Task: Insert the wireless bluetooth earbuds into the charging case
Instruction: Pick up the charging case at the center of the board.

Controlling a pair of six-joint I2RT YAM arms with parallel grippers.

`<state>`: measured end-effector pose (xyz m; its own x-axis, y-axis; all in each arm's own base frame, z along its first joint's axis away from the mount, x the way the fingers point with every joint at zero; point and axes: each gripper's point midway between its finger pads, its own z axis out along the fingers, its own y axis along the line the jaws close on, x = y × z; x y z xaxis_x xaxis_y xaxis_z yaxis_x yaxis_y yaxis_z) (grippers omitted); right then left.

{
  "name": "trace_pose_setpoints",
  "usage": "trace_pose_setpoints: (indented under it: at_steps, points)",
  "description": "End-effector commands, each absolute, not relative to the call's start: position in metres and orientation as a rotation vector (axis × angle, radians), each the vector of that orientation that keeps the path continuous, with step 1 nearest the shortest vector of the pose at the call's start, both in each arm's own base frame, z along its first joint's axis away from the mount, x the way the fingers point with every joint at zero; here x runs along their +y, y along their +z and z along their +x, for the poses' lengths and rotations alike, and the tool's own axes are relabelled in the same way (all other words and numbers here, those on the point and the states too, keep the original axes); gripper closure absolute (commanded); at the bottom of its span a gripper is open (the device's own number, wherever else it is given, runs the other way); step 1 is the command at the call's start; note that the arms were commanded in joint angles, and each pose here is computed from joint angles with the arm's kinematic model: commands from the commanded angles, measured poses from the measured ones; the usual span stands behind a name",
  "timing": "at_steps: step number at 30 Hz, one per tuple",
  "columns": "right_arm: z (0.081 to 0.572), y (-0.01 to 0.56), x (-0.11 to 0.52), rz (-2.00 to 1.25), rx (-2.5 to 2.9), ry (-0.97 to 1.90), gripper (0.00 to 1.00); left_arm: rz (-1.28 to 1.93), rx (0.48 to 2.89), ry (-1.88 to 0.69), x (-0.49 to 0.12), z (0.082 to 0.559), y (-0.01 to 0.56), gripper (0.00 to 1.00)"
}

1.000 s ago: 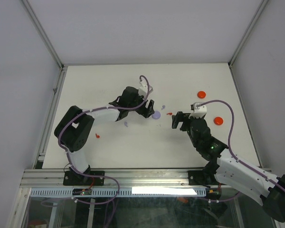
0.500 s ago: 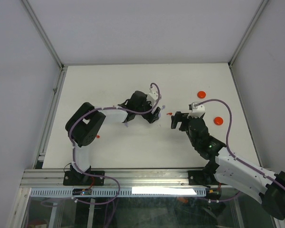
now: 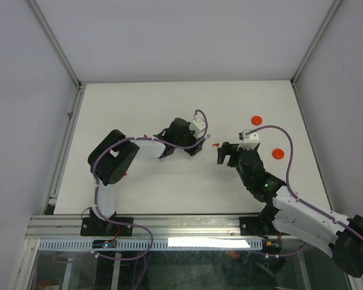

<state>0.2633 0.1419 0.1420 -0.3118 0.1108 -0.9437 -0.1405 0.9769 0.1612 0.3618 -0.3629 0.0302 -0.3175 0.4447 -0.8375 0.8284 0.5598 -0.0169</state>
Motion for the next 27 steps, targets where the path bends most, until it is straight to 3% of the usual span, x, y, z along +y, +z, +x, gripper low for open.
trace_pose_setpoints:
  at_steps: [1,10,27]
  points:
    - [0.271,0.164,0.147,0.034,1.799,0.302,0.08,1.044,1.873,-0.569,-0.363,0.356,0.043,0.43]
    - [0.267,0.168,0.160,-0.014,1.817,0.368,0.08,1.001,1.697,-0.623,-0.346,0.323,0.085,0.54]
    - [0.238,0.211,0.234,-0.333,1.915,0.726,0.09,1.095,1.195,-0.720,-0.311,0.236,0.164,0.54]
